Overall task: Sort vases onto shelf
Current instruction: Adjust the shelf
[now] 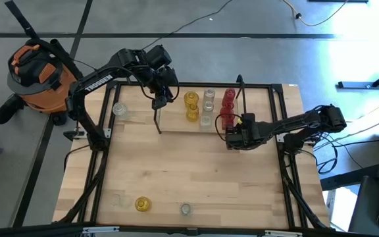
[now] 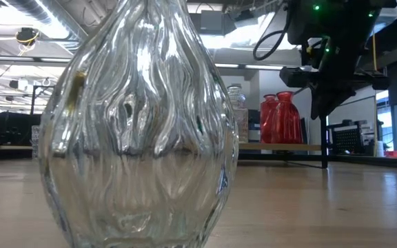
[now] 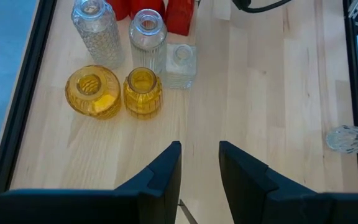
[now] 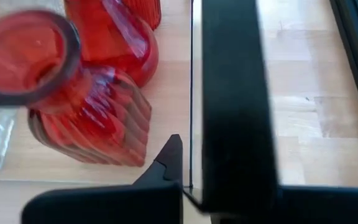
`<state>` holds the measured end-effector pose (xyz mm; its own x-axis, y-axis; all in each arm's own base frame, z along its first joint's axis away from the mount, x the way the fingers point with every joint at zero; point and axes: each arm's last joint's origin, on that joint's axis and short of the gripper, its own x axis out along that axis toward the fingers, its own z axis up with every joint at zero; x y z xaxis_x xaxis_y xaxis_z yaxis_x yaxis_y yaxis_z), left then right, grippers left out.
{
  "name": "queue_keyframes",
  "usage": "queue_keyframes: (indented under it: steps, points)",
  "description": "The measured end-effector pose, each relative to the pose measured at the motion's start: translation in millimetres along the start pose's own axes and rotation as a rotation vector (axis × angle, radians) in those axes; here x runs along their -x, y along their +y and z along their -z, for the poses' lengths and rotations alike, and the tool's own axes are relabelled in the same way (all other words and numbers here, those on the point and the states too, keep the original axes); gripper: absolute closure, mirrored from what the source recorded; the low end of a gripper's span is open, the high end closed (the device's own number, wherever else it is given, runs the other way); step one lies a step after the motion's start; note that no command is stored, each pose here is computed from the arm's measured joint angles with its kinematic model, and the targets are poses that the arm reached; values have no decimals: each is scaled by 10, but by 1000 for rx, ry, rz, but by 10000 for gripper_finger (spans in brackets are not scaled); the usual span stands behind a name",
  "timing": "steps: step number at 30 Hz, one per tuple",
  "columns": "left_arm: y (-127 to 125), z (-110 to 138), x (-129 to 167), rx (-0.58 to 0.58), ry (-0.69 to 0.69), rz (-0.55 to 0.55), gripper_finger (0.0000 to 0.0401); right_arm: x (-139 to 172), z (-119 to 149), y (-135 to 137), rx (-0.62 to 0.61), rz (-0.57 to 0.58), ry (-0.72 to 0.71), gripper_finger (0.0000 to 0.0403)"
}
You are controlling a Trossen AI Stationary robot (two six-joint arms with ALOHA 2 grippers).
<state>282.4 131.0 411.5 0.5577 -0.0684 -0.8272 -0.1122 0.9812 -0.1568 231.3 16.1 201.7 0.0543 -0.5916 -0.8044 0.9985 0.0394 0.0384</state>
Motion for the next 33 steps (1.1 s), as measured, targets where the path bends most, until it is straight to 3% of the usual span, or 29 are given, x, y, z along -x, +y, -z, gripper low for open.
queue_keyframes:
  steps: [6,13,27,33]
  points:
    - [0,-1,0,-1,-1,0,300,-8,7,-6,9,6,-7,371]
    - [0,-1,0,-1,-1,0,300,-8,-2,-16,16,13,-28,397]
    - [-1,5,0,0,5,1,300,-8,-6,-18,16,14,-36,397]
    - [-5,21,0,-8,20,5,300,12,-35,-14,16,0,-101,343]
